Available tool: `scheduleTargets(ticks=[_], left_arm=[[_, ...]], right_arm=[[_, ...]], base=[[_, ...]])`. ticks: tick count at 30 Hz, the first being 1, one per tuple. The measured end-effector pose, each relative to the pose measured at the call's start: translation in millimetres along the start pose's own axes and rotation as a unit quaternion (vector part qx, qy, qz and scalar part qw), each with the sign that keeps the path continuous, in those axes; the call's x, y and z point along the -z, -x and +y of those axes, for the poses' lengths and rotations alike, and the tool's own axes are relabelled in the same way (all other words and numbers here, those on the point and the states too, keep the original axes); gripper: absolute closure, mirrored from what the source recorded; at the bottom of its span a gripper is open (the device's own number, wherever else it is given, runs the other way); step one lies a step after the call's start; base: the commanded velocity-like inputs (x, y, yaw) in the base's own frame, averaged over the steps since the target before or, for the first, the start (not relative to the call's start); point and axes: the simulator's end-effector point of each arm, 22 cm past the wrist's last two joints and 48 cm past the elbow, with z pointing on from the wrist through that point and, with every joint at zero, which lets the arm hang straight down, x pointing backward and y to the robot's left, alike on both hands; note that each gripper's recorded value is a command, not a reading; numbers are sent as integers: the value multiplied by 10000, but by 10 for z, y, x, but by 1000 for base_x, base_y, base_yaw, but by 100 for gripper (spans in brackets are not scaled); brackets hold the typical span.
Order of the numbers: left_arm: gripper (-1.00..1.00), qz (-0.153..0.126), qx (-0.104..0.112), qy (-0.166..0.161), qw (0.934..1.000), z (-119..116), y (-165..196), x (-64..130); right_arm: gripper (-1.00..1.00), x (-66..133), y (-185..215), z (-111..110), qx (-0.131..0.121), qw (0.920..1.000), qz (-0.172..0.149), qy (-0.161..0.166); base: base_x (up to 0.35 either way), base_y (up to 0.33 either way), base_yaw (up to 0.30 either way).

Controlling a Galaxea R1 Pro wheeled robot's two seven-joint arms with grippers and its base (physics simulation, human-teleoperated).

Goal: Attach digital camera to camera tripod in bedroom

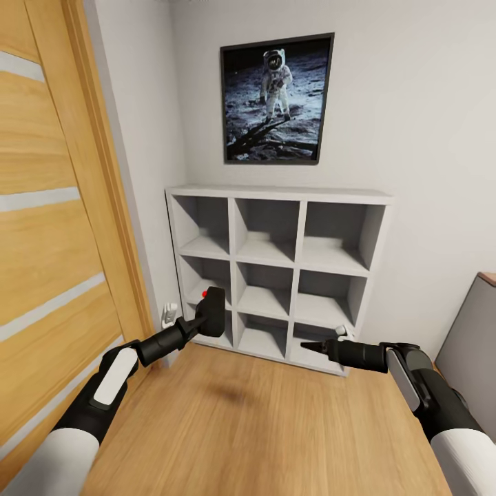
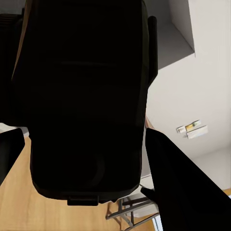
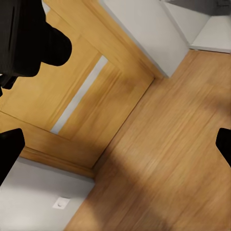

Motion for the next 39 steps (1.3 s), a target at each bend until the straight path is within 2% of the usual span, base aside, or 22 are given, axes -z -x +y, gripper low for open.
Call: scheduleTargets(ticks=[39], left_arm=[[100, 20, 53, 44, 10000, -506, 274, 33]], right_arm=[[-100, 228, 419, 413, 2, 10000, 6, -4]], base=[[0, 0, 0]])
